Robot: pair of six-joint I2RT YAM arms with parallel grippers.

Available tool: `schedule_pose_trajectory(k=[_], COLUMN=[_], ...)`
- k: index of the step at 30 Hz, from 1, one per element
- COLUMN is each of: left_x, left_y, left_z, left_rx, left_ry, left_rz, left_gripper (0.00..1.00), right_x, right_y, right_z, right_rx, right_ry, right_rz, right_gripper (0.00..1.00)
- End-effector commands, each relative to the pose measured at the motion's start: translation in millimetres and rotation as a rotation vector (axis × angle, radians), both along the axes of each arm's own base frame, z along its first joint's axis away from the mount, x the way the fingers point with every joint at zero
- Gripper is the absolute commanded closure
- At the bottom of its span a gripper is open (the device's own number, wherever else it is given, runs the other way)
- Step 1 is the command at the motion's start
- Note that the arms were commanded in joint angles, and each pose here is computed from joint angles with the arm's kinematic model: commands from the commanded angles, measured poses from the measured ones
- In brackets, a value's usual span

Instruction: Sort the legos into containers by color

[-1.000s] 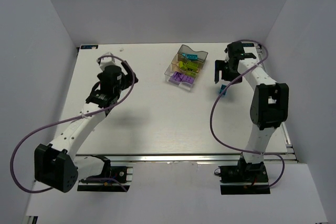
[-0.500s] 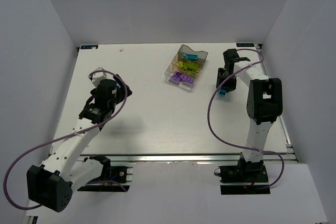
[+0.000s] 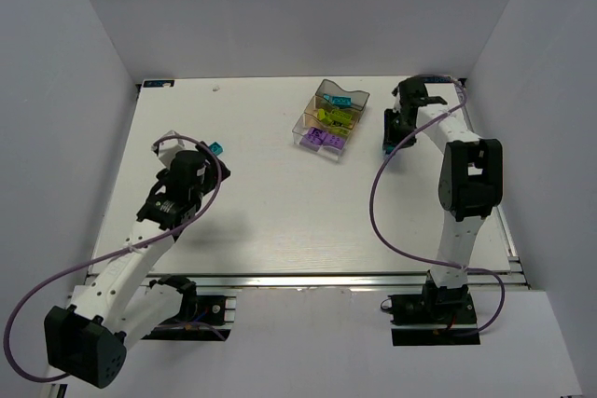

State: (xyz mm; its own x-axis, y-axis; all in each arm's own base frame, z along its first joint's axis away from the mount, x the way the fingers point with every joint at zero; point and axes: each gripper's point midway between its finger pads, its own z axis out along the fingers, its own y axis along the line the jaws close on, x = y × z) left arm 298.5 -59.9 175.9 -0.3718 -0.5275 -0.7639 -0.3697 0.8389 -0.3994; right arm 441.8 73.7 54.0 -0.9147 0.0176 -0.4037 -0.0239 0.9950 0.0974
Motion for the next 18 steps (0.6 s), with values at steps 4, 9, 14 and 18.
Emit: schedule_pose_trajectory(k=[4, 9, 14, 18], left_x=[-9, -10, -12, -13], left_y=[7, 10, 12, 13], left_z=[-7, -8, -10, -11], left_rx=[-0.005, 0.000, 0.015, 0.018], left_ry=[0.010, 0.015, 0.032, 0.036], left_rz=[0.041, 0.051, 0.057, 0.064], left_gripper=[0.02, 0.02, 0.02, 0.02], right_x=[87, 121, 153, 169], right_y=[44, 76, 101, 108], right_z=[106, 128, 149, 142], right_rx=[0.123, 0.225, 0.261, 0.262], right_ry=[-0.450, -0.542, -0.671, -0.721], right_rz=[0.291, 0.403, 0.462, 0.479], right_gripper=[1.00, 1.00, 1.00, 0.85])
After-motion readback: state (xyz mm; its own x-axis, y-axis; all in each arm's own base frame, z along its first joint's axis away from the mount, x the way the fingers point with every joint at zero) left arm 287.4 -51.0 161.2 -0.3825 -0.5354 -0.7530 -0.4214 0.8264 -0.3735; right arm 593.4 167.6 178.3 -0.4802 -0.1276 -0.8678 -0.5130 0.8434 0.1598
